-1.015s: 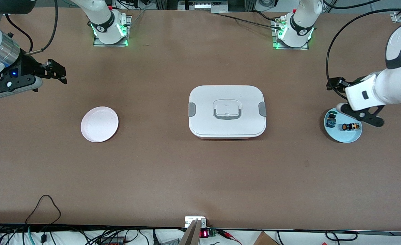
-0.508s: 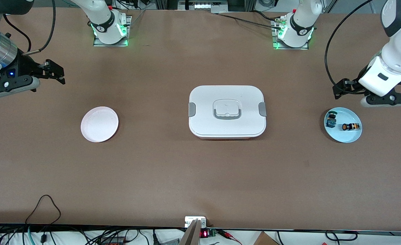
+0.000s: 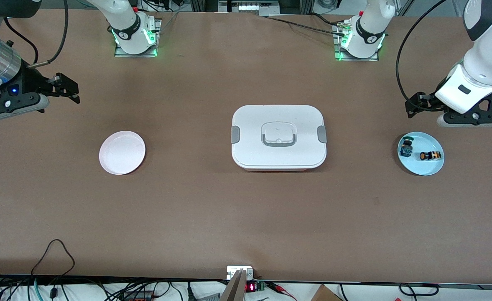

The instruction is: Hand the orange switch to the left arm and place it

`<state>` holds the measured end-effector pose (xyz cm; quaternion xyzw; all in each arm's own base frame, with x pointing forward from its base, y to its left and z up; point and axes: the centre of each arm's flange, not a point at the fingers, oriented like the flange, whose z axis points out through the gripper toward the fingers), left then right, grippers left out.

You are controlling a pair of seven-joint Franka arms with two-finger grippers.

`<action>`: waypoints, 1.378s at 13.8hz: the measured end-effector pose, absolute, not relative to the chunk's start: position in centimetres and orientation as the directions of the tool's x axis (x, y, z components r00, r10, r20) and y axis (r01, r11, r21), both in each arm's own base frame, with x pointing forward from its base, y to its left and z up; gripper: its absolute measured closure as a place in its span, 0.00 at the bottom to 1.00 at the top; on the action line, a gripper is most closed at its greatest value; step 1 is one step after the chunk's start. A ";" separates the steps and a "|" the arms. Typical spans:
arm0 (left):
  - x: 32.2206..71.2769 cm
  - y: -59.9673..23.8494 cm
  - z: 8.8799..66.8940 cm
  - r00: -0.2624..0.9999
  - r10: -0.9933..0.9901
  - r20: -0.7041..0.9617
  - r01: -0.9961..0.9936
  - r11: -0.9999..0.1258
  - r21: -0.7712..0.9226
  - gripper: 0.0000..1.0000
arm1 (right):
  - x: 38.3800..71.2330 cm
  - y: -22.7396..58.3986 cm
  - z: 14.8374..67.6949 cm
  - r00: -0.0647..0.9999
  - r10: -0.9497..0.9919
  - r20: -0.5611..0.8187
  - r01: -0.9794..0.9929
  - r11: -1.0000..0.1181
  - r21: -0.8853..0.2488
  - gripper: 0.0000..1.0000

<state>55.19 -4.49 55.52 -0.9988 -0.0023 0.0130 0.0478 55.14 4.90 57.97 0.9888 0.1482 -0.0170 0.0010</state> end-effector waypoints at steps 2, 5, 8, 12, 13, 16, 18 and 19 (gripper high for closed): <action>55.2 -3.8 55.7 1.000 0.015 -0.023 0.013 -0.995 -0.095 0.00 | 55.1 4.9 58.0 0.955 0.293 -0.034 0.293 -0.956 -0.003 0.00; 55.2 -3.5 56.3 1.000 0.020 -0.024 0.017 -0.995 -0.095 0.00 | 55.1 4.9 58.0 0.956 0.293 -0.034 0.293 -0.956 -0.003 0.00; 54.7 -3.5 57.2 0.998 0.023 -0.050 0.018 -0.995 -0.098 0.00 | 55.1 4.8 58.0 0.956 0.292 -0.036 0.292 -0.957 -0.003 0.00; 54.5 -4.1 57.7 0.999 0.010 -0.048 0.005 -0.995 -0.097 0.00 | 55.1 4.7 57.9 0.956 0.290 -0.037 0.290 -0.957 -0.004 0.00; 54.5 -4.4 57.7 0.999 0.006 -0.048 0.001 -0.995 -0.098 0.00 | 55.1 4.7 57.9 0.956 0.290 -0.037 0.290 -0.957 -0.004 0.00; 54.5 -4.4 57.7 0.999 0.005 -0.049 0.000 -0.995 -0.098 0.00 | 55.1 4.7 57.9 0.956 0.290 -0.037 0.290 -0.957 -0.004 0.00; 54.5 -4.4 57.6 0.999 0.004 -0.050 -0.001 -0.995 -0.098 0.00 | 55.1 4.7 57.9 0.956 0.290 -0.037 0.290 -0.957 -0.004 0.00; 54.5 -4.4 57.6 0.999 0.004 -0.051 -0.001 -0.995 -0.098 0.00 | 55.1 4.7 57.9 0.956 0.290 -0.037 0.290 -0.957 -0.004 0.00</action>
